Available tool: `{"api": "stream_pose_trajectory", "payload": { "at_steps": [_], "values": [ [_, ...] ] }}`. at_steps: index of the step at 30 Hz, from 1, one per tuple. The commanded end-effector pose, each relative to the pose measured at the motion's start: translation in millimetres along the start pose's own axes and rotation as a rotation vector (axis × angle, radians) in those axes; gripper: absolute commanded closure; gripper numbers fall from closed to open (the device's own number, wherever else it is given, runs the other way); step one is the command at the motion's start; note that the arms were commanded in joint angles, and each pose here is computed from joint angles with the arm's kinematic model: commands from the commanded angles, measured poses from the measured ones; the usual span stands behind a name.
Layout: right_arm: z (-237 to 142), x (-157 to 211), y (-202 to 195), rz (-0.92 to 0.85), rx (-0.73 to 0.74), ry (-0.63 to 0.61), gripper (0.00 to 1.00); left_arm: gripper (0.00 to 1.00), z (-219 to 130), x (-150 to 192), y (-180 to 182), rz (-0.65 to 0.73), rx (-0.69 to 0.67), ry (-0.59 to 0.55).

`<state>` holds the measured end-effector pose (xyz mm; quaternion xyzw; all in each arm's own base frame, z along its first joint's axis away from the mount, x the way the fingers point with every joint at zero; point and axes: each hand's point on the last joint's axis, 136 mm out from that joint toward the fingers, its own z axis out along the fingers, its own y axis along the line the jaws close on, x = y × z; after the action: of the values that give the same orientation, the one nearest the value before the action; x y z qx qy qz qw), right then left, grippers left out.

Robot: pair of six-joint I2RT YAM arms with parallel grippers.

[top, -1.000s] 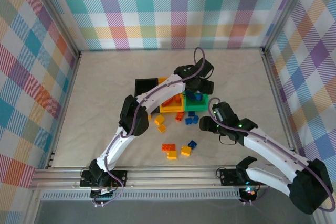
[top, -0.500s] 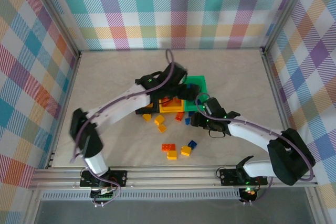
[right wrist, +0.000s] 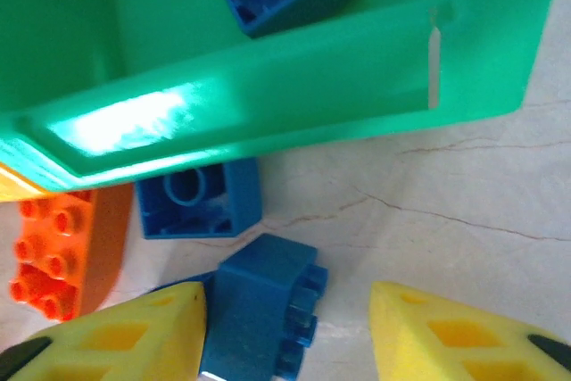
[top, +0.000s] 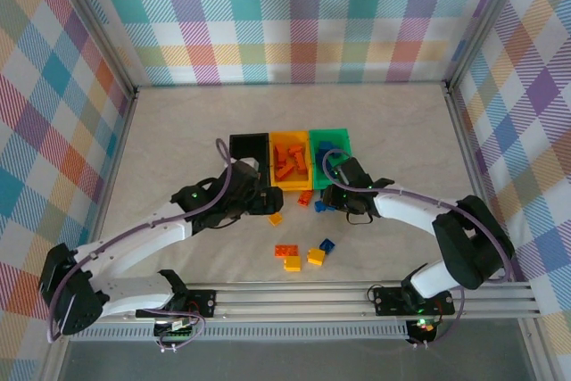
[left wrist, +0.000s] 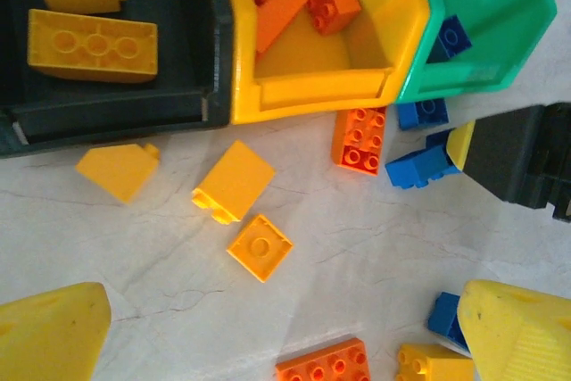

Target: Sort the legos into containers by color

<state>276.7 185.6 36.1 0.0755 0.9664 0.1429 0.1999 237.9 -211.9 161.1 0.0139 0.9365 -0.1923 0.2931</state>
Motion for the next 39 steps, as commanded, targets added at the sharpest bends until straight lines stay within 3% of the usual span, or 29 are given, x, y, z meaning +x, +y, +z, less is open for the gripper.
{"api": "stream_pose_trajectory", "payload": {
  "at_steps": [1,6,13,20,25,31,39],
  "values": [
    [-2.7,-1.3,-11.1,0.011,0.062,0.004,0.55,0.0,-3.8,-4.2,11.4,-0.055,-0.009,-0.038],
    [-8.5,3.9,-27.1,0.01,0.101,-0.006,0.58,0.0,-4.9,3.2,20.8,-0.067,-0.012,-0.033],
    [2.7,-4.7,-18.0,-0.039,0.043,0.009,0.6,0.0,0.8,12.8,29.4,-0.076,-0.028,0.001],
    [4.7,-1.8,-17.7,-0.075,0.023,0.036,0.77,0.0,3.3,16.2,37.6,-0.085,-0.052,0.014],
    [-24.3,-8.1,-9.4,-0.134,-0.028,-0.013,0.83,0.0,3.3,18.7,44.9,-0.072,-0.076,0.023],
    [-65.0,-52.8,28.3,-0.2,-0.097,-0.105,0.81,0.0,1.1,18.0,50.4,-0.087,-0.085,0.028],
    [-23.7,-123.9,48.5,-0.146,-0.047,-0.134,0.78,0.0,13.5,28.4,52.4,-0.101,-0.076,0.09]
  ]
}}
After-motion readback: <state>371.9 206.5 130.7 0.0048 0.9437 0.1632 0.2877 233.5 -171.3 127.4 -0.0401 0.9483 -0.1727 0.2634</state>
